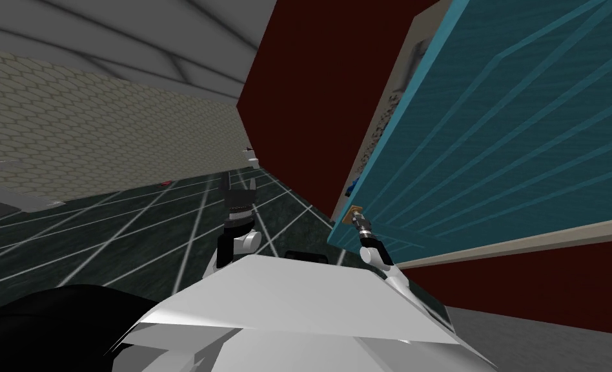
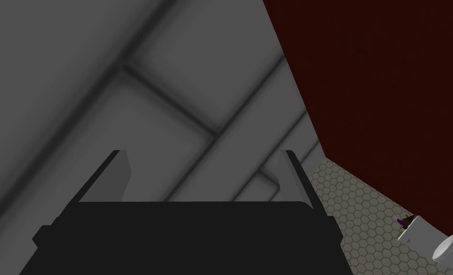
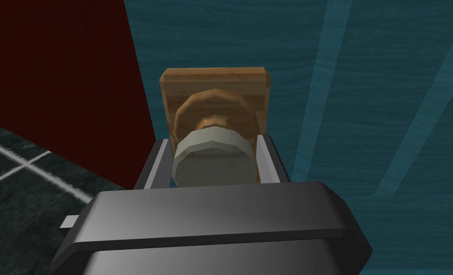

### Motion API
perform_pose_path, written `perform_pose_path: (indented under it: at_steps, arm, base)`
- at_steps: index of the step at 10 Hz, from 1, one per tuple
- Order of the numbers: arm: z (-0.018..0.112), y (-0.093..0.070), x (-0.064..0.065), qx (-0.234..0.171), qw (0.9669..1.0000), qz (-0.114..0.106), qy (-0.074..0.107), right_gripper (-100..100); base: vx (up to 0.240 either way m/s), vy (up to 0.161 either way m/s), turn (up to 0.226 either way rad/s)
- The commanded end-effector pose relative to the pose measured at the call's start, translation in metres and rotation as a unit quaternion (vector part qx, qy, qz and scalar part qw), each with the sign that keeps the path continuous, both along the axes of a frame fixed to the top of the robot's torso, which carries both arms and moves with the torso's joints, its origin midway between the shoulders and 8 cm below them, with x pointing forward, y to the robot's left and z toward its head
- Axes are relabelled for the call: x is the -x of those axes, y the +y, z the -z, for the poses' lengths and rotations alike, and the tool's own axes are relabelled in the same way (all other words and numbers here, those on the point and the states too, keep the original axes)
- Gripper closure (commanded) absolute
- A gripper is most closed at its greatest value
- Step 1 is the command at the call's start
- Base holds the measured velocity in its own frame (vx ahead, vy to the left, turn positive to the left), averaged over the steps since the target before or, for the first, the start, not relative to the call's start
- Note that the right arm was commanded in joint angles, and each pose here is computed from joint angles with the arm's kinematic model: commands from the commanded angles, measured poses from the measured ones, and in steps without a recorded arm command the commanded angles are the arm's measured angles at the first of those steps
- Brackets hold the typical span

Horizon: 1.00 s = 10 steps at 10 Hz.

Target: Pull the door open

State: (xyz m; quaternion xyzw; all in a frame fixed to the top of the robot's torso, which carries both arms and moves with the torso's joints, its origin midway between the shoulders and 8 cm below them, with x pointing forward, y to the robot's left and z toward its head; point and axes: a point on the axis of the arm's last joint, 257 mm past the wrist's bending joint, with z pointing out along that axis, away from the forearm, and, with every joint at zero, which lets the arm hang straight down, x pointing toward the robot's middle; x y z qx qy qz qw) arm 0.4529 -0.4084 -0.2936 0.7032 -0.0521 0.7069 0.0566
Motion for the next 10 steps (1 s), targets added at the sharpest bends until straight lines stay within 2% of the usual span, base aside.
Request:
perform_pose_path:
  at_steps: [1,4,5,10]
  arm:
    - [0.002,0.005,0.004,-0.002,1.0000,-0.009,0.002,100]
    - [0.003,0.010,0.011,-0.003,0.9997,-0.023,0.002,100]
    - [0.001,0.007,0.009,-0.001,0.9998,-0.021,0.000,100]
    - [0.002,0.014,0.023,-0.002,0.9989,-0.048,0.002,100]
  base:
    - [-0.199,-0.079,0.107]
    - [-0.214,-0.048,0.114]
    - [-0.096,-0.013,0.021]
    - [-0.212,-0.069,0.136]
